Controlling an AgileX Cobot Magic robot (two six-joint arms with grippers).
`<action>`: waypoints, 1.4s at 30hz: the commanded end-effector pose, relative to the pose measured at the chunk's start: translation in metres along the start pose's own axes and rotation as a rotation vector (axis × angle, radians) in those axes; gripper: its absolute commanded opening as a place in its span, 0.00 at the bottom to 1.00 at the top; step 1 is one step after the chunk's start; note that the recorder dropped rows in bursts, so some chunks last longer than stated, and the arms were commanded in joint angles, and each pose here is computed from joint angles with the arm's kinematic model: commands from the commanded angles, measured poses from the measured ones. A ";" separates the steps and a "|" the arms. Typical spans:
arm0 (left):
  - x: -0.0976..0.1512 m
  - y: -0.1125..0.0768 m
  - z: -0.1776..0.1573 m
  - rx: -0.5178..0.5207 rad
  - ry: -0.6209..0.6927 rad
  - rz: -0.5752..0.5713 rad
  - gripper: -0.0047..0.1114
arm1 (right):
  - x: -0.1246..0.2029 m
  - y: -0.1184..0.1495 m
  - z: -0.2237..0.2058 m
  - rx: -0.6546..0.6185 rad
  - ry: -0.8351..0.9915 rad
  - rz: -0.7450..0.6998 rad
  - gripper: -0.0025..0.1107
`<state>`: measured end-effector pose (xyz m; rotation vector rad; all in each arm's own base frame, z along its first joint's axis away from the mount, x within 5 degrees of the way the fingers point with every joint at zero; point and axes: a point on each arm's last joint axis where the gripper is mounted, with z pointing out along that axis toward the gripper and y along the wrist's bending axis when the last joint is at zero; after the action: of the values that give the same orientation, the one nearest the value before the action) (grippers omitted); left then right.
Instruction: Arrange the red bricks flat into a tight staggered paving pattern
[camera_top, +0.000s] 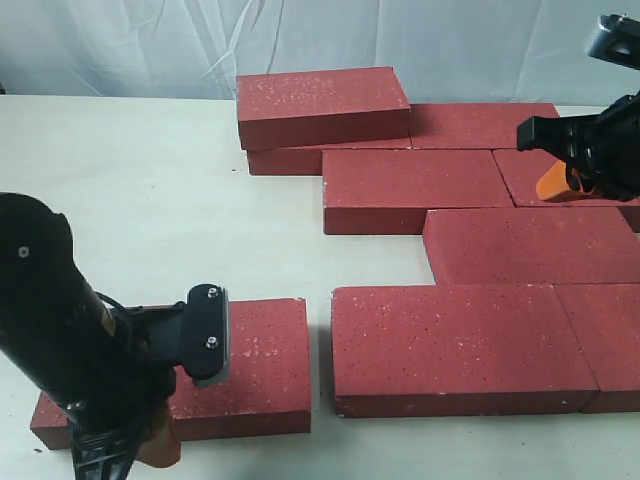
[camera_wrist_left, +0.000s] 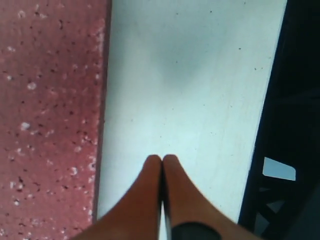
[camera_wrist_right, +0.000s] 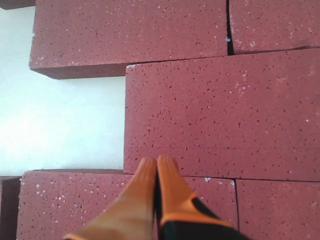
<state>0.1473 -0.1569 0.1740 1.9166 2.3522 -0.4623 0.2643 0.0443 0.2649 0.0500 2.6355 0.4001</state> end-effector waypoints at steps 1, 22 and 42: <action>-0.001 0.003 0.008 0.002 0.020 0.017 0.04 | -0.001 -0.002 -0.002 0.003 -0.017 0.002 0.02; -0.009 0.034 0.021 -0.253 -0.015 0.138 0.04 | -0.001 -0.002 -0.002 0.003 -0.019 0.002 0.02; -0.011 0.064 0.008 -0.507 -0.092 0.243 0.04 | -0.001 -0.002 -0.002 0.003 -0.017 -0.002 0.02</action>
<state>0.2070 -0.1616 0.1569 1.8696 1.8931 0.0513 0.2644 0.0443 0.2650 0.0504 2.6333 0.3996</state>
